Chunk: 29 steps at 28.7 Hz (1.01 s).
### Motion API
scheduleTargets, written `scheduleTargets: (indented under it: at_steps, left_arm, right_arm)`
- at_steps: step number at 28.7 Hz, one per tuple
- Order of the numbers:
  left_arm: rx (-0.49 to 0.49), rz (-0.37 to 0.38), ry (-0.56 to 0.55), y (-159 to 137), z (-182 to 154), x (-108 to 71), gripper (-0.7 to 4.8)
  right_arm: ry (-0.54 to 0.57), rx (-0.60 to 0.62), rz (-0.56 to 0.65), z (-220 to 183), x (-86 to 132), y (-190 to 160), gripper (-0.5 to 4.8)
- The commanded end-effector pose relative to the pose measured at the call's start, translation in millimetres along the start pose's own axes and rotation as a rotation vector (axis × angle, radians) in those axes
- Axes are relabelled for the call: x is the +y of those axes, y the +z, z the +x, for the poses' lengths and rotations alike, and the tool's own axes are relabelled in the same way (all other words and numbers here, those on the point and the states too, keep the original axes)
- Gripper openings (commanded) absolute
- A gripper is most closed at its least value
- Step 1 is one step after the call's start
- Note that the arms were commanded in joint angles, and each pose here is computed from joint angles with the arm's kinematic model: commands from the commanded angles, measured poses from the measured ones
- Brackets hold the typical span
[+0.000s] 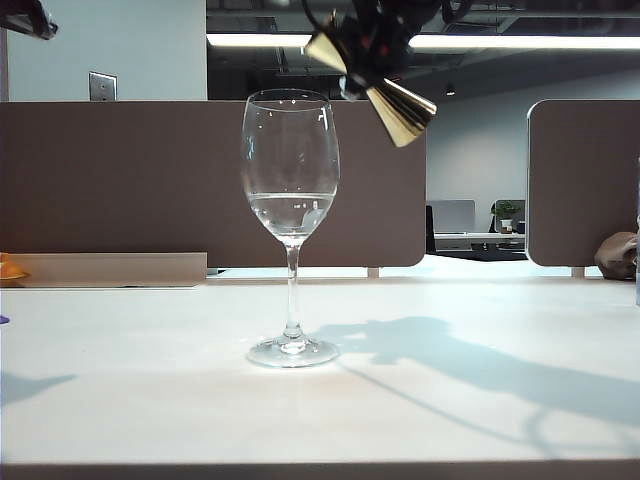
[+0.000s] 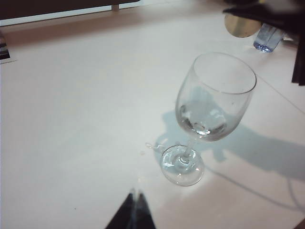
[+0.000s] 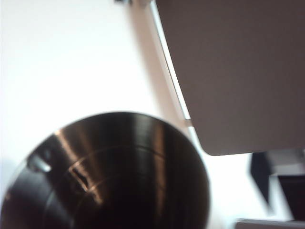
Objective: Pick up the jigger and pour the water inside into the glass.
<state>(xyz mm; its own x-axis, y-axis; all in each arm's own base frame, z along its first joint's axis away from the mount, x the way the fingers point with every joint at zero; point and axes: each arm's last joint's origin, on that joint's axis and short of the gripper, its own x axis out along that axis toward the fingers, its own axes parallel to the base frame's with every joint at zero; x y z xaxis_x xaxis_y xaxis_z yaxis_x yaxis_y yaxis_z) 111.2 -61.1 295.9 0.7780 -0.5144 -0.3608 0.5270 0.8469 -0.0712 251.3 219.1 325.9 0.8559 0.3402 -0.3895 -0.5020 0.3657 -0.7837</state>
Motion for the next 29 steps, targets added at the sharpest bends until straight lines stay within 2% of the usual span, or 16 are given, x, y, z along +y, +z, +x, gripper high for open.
scheduleTargets:
  at_steps: [1,5,8,11,15,22,24,29]
  left_arm:
    - [-0.020,0.005,-0.006,3,-2,-0.5,-0.05]
    - [-0.020,0.004,-0.006,3,-2,-0.5,-0.04]
    - [-0.017,0.003,-0.006,3,-2,-0.5,-0.05]
    - [-0.016,0.003,-0.006,3,-2,-0.5,-0.05]
    - [-0.016,0.003,-0.006,3,-2,-0.5,-0.05]
    - [-0.015,0.001,-0.021,3,-2,-1.0,-0.04]
    - [-0.015,-0.001,-0.025,3,-2,-1.1,-0.05]
    - [-0.016,-0.001,-0.025,3,-2,-1.2,-0.04]
  right_arm:
    - [-0.041,-0.040,0.288,-7,-16,-3,-0.02]
    - [-0.038,-0.012,0.439,-11,-24,-18,-0.02]
    - [-0.017,-0.036,0.546,-18,-25,-32,-0.02]
    - [-0.032,-0.054,0.592,-27,-20,-45,-0.02]
    - [-0.034,-0.103,0.651,-45,-3,-64,-0.02]
    - [-0.058,-0.249,0.839,-68,39,-100,-0.02]
    - [-0.046,-0.249,0.917,-66,52,-110,-0.02]
    - [-0.023,-0.216,0.959,-60,72,-123,-0.02]
